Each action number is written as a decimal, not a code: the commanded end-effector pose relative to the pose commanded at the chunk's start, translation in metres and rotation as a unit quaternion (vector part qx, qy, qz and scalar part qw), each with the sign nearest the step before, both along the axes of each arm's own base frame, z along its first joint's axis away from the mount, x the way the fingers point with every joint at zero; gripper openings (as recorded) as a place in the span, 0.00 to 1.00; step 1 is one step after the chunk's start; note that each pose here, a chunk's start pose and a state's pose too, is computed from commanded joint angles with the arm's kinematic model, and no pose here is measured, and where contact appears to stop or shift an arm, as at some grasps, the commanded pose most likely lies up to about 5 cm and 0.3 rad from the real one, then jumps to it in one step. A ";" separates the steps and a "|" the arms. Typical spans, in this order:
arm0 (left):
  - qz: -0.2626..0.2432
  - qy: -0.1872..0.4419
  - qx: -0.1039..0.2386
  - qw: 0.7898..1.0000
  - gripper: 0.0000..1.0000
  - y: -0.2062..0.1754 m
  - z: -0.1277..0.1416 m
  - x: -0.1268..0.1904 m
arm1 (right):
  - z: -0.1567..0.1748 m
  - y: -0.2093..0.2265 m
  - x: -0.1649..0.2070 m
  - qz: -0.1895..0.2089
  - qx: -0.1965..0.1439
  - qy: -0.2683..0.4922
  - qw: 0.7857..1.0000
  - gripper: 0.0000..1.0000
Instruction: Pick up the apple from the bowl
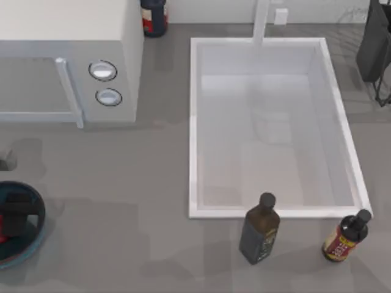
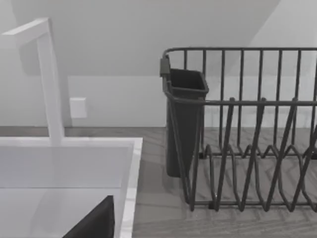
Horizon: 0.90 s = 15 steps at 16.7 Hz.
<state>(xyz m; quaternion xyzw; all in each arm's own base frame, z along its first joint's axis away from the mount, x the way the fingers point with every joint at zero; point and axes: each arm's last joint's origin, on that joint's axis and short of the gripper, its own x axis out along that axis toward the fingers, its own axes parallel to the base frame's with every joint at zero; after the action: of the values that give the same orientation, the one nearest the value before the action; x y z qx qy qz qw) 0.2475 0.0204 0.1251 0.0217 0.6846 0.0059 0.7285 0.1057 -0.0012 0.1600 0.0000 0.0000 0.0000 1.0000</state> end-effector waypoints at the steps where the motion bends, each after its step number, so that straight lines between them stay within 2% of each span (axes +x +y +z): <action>1: 0.000 0.001 0.000 1.000 0.00 0.000 0.002 0.002 | 0.000 0.000 0.000 0.000 0.000 0.000 1.000 1.00; 4: 0.000 0.006 0.000 1.000 0.00 0.001 0.021 0.014 | 0.000 0.000 0.000 0.000 0.000 0.000 1.000 1.00; 6: 0.000 0.008 0.000 1.000 0.00 0.002 0.048 0.026 | 0.000 0.000 0.000 0.000 0.000 0.000 1.000 1.00; 10: 0.000 0.018 -0.001 1.000 0.00 0.003 0.128 0.038 | 0.000 0.000 0.000 0.000 0.000 0.000 1.000 1.00; 13: 0.000 0.019 -0.001 1.000 0.00 0.002 0.189 0.028 | 0.000 0.000 0.000 0.000 0.000 0.000 1.000 1.00; 15: 0.000 0.012 -0.001 1.000 0.00 0.001 0.220 0.016 | 0.000 0.000 0.000 0.000 0.000 0.000 1.000 1.00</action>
<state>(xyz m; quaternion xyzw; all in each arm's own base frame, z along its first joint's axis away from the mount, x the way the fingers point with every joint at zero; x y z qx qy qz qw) 0.2635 0.0217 0.3451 0.0215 0.6931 0.0051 0.7205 0.1057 -0.0012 0.1600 0.0000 0.0000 0.0000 1.0000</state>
